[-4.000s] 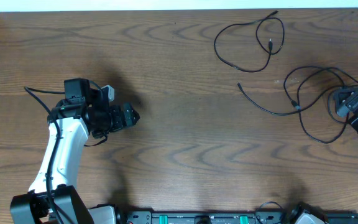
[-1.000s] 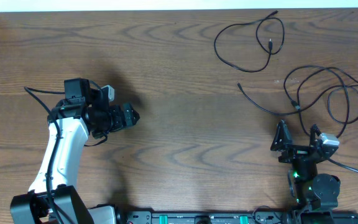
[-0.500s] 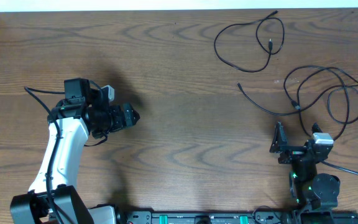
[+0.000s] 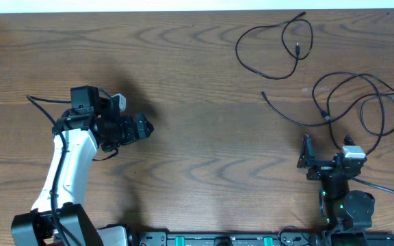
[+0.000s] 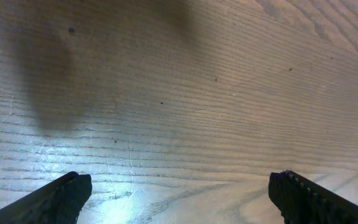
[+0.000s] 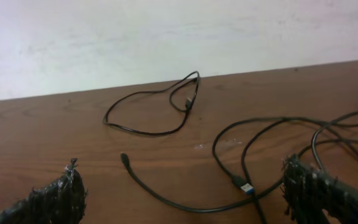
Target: Untangle cables
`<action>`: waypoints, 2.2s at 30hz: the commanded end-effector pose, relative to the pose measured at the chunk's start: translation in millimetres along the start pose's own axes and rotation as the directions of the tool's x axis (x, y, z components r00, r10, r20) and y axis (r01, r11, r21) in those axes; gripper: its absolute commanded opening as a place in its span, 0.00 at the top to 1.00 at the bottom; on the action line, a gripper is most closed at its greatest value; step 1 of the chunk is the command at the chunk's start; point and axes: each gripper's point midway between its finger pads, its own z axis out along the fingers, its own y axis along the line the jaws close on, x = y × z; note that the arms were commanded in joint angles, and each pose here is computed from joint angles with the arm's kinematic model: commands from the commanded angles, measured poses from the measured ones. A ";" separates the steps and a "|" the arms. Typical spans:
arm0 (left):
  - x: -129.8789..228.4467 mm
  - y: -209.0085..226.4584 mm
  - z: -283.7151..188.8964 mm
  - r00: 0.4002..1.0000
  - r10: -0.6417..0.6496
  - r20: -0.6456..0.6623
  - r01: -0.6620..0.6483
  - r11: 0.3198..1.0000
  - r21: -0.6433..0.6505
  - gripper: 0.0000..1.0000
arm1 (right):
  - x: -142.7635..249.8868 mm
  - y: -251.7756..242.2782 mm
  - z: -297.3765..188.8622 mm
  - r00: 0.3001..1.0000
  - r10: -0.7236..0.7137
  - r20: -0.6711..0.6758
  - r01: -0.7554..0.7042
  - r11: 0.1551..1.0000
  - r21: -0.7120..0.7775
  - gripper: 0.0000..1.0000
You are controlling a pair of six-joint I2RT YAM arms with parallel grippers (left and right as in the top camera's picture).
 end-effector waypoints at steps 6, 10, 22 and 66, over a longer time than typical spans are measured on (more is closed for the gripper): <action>-0.3 1.8 -3.4 1.000 -0.006 0.011 0.006 1.000 -0.010 0.02 | 2.6 2.3 -0.2 0.997 -0.072 -0.007 0.072 0.997 -0.014 0.01; -0.3 1.8 -3.4 1.000 -0.006 0.011 0.006 1.000 -0.010 0.02 | 1.7 2.2 -0.2 0.999 -0.053 -0.004 0.053 0.999 -0.014 0.01; -0.3 1.8 -3.4 1.000 -0.006 0.011 0.006 1.000 -0.010 0.02 | 0.8 2.1 -0.2 0.999 -0.050 -0.001 0.050 0.999 -0.013 0.01; 3.1 -49.1 -102.6 0.921 0.179 0.346 -0.178 0.983 -0.034 0.02 | 0.9 2.1 -0.2 0.999 -0.050 -0.001 0.050 0.999 -0.013 0.01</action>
